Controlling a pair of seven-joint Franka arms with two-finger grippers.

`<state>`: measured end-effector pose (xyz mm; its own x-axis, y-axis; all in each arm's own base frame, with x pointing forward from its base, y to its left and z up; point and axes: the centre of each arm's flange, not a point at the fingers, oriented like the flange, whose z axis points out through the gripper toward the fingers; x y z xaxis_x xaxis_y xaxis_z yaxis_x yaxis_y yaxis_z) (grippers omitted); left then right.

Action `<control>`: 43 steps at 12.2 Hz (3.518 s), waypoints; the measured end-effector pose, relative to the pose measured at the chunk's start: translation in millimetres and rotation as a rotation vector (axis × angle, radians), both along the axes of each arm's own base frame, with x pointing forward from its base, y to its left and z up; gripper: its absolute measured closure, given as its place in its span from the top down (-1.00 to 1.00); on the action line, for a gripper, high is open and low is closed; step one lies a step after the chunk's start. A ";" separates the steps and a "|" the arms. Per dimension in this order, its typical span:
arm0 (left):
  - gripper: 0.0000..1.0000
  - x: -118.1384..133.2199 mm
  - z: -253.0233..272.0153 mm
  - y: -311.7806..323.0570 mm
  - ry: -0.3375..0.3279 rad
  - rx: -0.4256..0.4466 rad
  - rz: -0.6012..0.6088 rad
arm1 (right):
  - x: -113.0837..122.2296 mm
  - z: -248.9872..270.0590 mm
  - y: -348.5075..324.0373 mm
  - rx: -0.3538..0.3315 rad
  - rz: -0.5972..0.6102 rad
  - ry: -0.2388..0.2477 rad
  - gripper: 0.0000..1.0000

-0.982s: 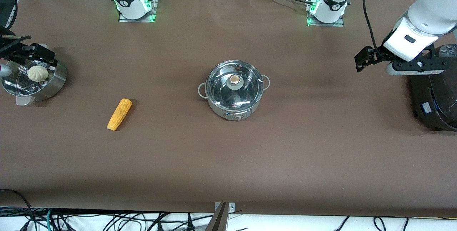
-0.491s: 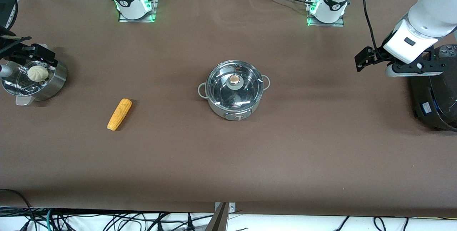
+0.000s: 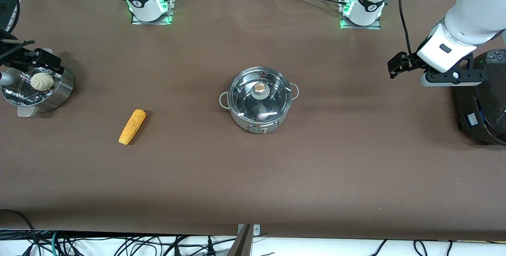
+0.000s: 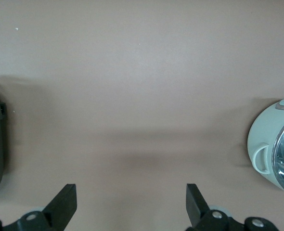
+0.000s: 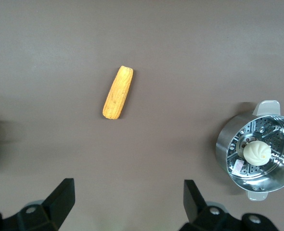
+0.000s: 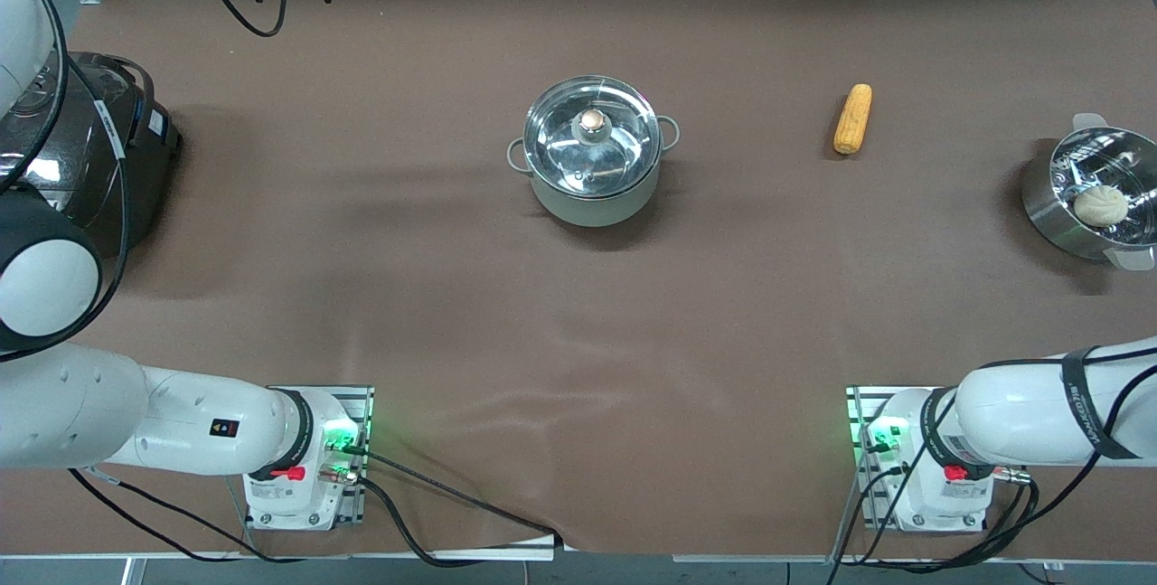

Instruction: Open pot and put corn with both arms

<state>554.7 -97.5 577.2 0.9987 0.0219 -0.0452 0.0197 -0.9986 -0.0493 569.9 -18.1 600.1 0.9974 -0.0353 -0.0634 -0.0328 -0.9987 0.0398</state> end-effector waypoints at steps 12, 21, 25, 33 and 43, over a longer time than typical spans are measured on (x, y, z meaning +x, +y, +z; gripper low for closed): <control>1.00 -42.1 -79.2 -259.7 0.013 -0.097 -0.139 | 62.0 -144.0 -1.1 0.001 -0.011 0.134 1.00; 1.00 -34.2 -213.4 -366.0 0.054 -0.191 -0.209 | 94.3 -345.1 23.1 0.051 -0.179 0.143 1.00; 0.99 -37.6 -222.6 -374.0 0.047 -0.192 -0.223 | 92.1 -393.8 41.1 0.064 -0.204 0.103 1.00; 0.00 -46.0 -224.4 -385.9 0.028 -0.161 -0.192 | 78.2 -420.4 58.8 0.055 -0.198 0.161 -0.12; 0.00 68.1 -69.5 -113.4 0.183 0.006 -0.276 | 50.9 -143.9 206.9 0.136 0.179 0.134 -0.35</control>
